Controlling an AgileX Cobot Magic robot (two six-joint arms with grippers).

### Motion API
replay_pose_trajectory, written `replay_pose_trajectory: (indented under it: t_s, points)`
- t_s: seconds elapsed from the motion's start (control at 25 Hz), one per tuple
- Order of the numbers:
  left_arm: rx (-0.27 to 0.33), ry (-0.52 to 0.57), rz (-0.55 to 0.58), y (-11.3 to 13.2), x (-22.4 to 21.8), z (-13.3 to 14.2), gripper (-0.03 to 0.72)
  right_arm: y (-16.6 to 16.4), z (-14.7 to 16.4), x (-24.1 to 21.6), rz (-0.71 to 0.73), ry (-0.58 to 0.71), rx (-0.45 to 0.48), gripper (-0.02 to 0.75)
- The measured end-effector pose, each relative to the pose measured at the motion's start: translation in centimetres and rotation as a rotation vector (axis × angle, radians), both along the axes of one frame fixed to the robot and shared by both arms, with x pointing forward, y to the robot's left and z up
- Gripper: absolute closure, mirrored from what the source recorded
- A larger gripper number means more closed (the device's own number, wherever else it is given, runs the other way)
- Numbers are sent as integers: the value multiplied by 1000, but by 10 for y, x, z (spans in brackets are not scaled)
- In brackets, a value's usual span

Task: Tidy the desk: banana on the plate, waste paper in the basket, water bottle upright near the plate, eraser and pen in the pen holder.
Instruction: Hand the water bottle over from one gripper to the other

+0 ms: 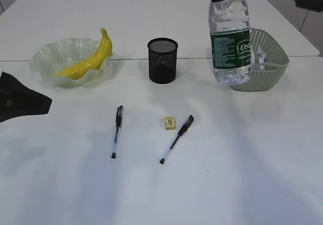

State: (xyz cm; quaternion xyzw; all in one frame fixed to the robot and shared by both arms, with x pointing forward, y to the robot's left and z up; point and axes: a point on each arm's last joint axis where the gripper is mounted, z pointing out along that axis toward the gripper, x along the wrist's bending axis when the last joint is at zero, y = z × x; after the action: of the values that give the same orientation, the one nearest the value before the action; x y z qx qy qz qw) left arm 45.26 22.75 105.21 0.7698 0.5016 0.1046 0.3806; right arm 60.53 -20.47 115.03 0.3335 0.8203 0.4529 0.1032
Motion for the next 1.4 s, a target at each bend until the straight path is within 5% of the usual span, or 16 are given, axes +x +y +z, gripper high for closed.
replay_pose_trajectory:
  t_s: [1.12, 1.4]
  points:
    - [-283, -391, -376, -32, -5, 36, 240, 23, 26, -20, 321, -115, 289, 428]
    - [-333, -462, -396, -35, -6, 43, 191, 60, 27, -35, 447, -136, 287, 429]
